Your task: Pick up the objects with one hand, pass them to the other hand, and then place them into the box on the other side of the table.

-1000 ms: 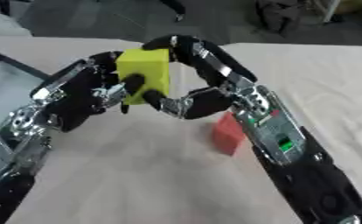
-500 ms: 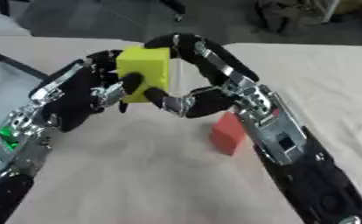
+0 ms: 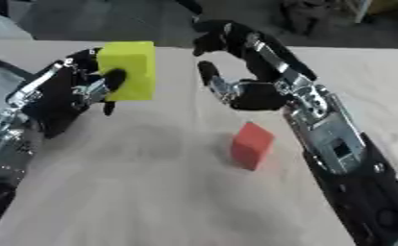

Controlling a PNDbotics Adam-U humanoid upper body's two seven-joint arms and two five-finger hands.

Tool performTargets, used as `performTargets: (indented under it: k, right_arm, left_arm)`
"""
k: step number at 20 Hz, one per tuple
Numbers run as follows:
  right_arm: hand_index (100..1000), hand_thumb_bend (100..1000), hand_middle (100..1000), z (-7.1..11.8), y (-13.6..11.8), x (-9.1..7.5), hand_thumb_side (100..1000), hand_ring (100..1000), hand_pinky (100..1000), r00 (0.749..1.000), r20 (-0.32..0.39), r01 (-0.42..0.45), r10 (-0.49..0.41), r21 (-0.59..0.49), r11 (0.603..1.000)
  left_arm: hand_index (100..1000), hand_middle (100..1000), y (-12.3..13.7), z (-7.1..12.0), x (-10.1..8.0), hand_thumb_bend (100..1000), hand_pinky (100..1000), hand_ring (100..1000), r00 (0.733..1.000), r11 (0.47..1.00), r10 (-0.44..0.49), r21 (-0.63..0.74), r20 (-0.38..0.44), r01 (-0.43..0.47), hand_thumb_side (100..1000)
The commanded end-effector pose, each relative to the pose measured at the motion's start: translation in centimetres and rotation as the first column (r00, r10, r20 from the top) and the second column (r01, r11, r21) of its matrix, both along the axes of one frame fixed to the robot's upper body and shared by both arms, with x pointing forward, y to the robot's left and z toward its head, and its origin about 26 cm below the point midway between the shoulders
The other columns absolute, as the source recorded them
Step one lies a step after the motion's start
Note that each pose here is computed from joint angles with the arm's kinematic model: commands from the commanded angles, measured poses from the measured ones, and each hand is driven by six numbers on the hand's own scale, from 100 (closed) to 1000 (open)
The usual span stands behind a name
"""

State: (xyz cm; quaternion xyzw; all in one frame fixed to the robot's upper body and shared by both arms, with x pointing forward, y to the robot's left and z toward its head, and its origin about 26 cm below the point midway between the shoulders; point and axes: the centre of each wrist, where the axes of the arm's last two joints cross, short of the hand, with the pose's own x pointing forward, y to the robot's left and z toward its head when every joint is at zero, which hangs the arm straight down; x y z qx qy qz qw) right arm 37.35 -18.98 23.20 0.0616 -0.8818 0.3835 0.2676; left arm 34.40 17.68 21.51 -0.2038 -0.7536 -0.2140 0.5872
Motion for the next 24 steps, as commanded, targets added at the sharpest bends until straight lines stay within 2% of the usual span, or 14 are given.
performTargets:
  k: [1, 3, 6, 9, 10, 12, 13, 14, 16, 19, 20, 21, 24]
  right_arm:
    - [855, 100, 613, 1.5, -1.3, -0.2, 334, 816, 835, 0.998, 0.055, 0.034, -0.035, 0.013, 0.999]
    - [854, 100, 611, 1.7, -1.8, -0.2, 316, 811, 831, 0.996, 0.065, 0.062, -0.064, 0.023, 0.998]
    - [856, 100, 610, 2.0, -2.8, -0.3, 281, 803, 824, 0.99, 0.081, 0.114, -0.116, 0.032, 0.993]
    - [860, 100, 607, 2.2, -3.7, -0.2, 184, 793, 816, 0.982, 0.079, 0.166, -0.169, 0.048, 0.985]
    - [856, 100, 604, 2.2, -3.9, -0.2, 185, 791, 815, 0.981, 0.071, 0.179, -0.183, 0.053, 0.982]
    - [848, 100, 600, 2.2, -4.2, -0.2, 238, 789, 817, 0.978, 0.045, 0.201, -0.204, 0.065, 0.977]
    - [844, 100, 597, 2.2, -4.4, -0.2, 321, 788, 818, 0.976, 0.029, 0.215, -0.217, 0.072, 0.974]
    - [843, 100, 596, 2.2, -4.4, -0.1, 339, 788, 818, 0.973, 0.013, 0.227, -0.229, 0.079, 0.971]
    - [851, 100, 594, 2.1, -4.6, -0.1, 526, 785, 820, 0.968, -0.025, 0.253, -0.251, 0.092, 0.963]
    - [879, 100, 602, 2.1, -4.8, 0.0, 660, 793, 829, 0.958, -0.067, 0.285, -0.279, 0.103, 0.953]
    - [879, 100, 602, 2.2, -4.9, 0.0, 658, 793, 829, 0.956, -0.073, 0.292, -0.286, 0.102, 0.951]
    - [879, 100, 599, 2.2, -4.9, 0.0, 596, 792, 828, 0.954, -0.073, 0.297, -0.291, 0.099, 0.95]
    - [868, 100, 588, 2.5, -4.9, -0.1, 565, 783, 825, 0.953, -0.056, 0.303, -0.299, 0.088, 0.949]
  left_arm:
    - [179, 140, 1.4, 1.0, -0.1, 100, 277, 416, 0.999, 1.0, 0.022, -0.004, 0.048, -0.022, 100]
    - [181, 145, 2.3, 1.1, -0.1, 100, 279, 421, 0.997, 0.999, 0.051, -0.004, 0.06, -0.051, 100]
    - [183, 153, 4.4, 1.2, -0.2, 100, 281, 430, 0.985, 0.989, 0.145, 0.017, 0.095, -0.147, 100]
    - [188, 171, 7.4, 1.5, -0.2, 100, 288, 447, 0.946, 0.952, 0.292, 0.051, 0.14, -0.301, 100]
    - [190, 180, 8.3, 1.6, -0.2, 100, 292, 453, 0.928, 0.933, 0.338, 0.071, 0.157, -0.352, 100]
    - [197, 194, 10.2, 1.8, -0.1, 100, 299, 461, 0.88, 0.881, 0.427, 0.126, 0.206, -0.457, 100]
    - [206, 207, 11.1, 1.9, -0.1, 100, 309, 468, 0.851, 0.845, 0.469, 0.161, 0.237, -0.51, 100]
    - [207, 209, 11.8, 2.0, 0.0, 100, 310, 469, 0.823, 0.808, 0.5, 0.196, 0.27, -0.555, 100]
    - [235, 241, 13.2, 2.1, 0.2, 100, 350, 490, 0.766, 0.722, 0.553, 0.27, 0.329, -0.637, 100]
    - [280, 290, 15.1, 2.2, 0.7, 100, 401, 518, 0.687, 0.586, 0.603, 0.358, 0.406, -0.727, 100]
    - [280, 290, 15.6, 2.2, 0.8, 119, 401, 518, 0.672, 0.554, 0.61, 0.38, 0.421, -0.741, 100]
    - [331, 340, 15.9, 2.2, 1.0, 175, 450, 560, 0.664, 0.533, 0.612, 0.397, 0.43, -0.748, 100]
    - [401, 404, 17.4, 2.0, 1.6, 229, 512, 617, 0.662, 0.434, 0.604, 0.514, 0.443, -0.74, 100]
